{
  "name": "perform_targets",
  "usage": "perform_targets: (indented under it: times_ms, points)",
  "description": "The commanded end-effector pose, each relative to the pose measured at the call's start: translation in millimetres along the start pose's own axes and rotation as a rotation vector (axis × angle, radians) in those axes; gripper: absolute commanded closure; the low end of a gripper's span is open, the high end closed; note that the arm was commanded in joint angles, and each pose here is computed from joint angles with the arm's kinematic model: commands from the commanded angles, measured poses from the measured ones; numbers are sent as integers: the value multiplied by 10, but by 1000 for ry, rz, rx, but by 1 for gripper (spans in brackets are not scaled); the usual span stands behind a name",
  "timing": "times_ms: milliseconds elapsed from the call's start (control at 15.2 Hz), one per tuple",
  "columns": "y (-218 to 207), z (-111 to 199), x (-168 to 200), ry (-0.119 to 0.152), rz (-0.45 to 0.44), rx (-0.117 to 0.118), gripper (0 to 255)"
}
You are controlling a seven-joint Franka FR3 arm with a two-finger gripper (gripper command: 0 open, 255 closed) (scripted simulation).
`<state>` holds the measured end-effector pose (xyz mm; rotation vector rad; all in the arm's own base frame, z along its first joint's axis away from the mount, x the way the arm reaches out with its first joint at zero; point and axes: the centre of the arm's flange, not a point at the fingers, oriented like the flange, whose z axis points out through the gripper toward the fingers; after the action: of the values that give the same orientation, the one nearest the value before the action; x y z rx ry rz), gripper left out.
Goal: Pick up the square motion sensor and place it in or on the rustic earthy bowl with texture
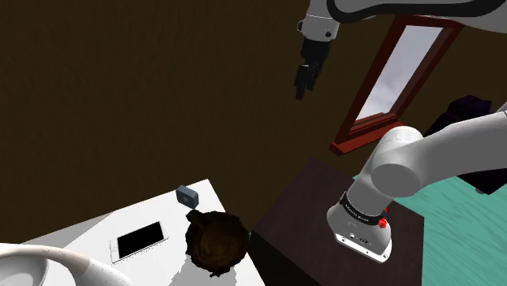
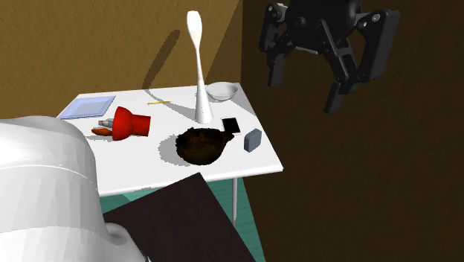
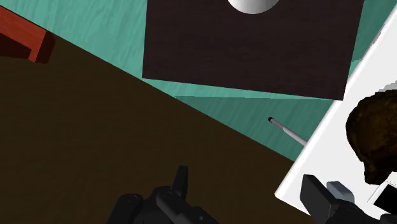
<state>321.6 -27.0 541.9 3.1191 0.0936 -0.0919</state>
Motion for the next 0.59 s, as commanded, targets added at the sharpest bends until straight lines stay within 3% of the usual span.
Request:
perform_targets:
  times_ms: [0, 528]
  points:
    - [0, 0, 0, 0, 0, 0, 0]
    - [-588, 705, 465, 15, -13, 18, 0]
